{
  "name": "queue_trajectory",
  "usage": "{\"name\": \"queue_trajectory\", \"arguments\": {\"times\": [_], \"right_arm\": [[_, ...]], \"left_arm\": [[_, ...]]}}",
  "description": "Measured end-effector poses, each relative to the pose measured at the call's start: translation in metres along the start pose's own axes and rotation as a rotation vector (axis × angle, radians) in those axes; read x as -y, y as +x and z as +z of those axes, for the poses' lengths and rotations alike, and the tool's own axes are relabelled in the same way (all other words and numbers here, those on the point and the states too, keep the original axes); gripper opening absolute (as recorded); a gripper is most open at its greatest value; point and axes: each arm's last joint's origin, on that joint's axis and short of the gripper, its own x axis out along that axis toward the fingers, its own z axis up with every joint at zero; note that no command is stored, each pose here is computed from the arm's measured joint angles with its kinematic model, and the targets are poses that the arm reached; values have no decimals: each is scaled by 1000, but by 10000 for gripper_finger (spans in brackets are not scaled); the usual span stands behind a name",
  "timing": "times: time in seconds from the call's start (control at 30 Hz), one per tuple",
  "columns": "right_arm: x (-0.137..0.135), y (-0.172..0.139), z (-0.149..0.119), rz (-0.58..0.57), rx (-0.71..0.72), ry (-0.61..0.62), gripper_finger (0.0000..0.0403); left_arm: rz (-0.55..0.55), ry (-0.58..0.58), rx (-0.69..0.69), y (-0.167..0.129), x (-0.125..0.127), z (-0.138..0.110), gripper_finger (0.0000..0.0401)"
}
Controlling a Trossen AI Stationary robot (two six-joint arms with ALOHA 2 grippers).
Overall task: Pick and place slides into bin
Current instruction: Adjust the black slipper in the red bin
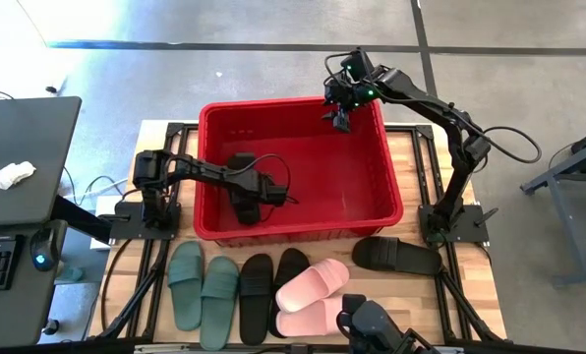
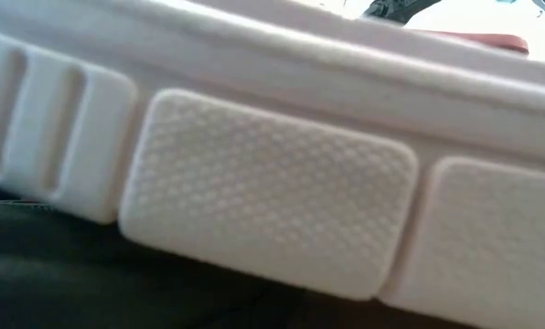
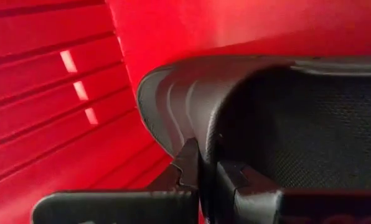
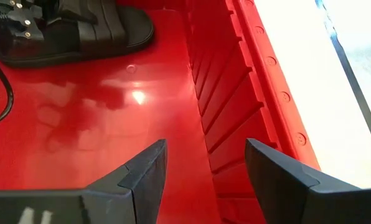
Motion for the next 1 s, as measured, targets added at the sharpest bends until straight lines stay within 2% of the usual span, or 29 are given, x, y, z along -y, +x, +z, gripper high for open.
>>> {"name": "queue_trajectory", "arguments": {"times": [0.37, 0.67, 0.8, 1.0], "right_arm": [[0, 0, 0, 0, 0, 9, 206], [0, 0, 0, 2, -3, 14, 206], [0, 0, 0, 2, -3, 13, 206], [0, 0, 0, 2, -3, 10, 206]], "left_arm": [[81, 131, 20, -1, 0, 3, 0], [79, 130, 29, -1, 0, 4, 2], [43, 131, 34, -1, 0, 5, 27], [-37, 139, 31, 0, 3, 4, 90]]}}
